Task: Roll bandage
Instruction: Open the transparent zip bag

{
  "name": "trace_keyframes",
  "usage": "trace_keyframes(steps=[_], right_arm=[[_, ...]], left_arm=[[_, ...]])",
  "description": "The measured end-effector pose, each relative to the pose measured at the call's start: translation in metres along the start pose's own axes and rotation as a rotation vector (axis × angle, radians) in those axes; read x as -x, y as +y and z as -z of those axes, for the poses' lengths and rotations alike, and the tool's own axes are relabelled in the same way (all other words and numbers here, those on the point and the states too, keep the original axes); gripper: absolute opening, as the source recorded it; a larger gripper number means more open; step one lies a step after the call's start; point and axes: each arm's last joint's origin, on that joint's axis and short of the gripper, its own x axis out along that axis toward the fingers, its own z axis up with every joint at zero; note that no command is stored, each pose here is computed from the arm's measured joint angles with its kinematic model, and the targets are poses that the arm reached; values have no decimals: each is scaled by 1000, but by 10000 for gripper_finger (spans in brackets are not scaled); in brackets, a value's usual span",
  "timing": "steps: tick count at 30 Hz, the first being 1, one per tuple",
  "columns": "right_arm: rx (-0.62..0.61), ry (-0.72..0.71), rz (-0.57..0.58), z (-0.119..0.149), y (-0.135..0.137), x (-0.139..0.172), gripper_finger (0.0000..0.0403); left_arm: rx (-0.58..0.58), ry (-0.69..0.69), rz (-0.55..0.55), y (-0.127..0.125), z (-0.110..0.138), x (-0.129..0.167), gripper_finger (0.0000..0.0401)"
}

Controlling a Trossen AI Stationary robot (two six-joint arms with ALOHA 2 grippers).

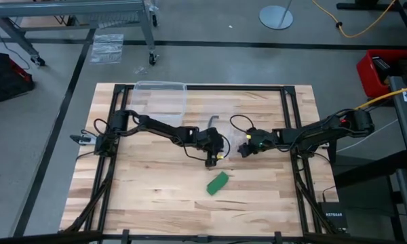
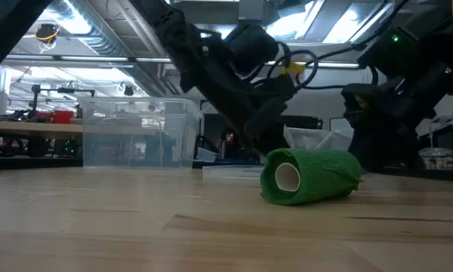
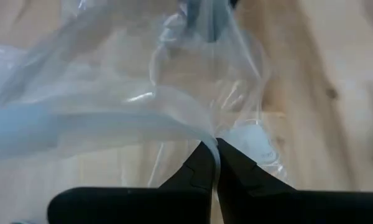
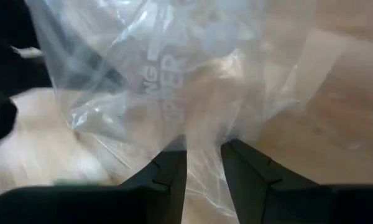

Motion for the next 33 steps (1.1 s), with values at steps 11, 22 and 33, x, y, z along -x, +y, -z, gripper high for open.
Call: trace_keyframes(steps=[11, 22, 33], right_arm=[[142, -69, -219, -9, 20, 17, 106], [326, -205, -572, -15, 41, 79, 106], [324, -260, -801, -13, 43, 121, 106]], left_arm=[[-45, -47, 22, -24, -40, 71, 0], [-80, -12, 59, -69, -52, 147, 0], [-37, 77, 174, -141, -32, 176, 0]])
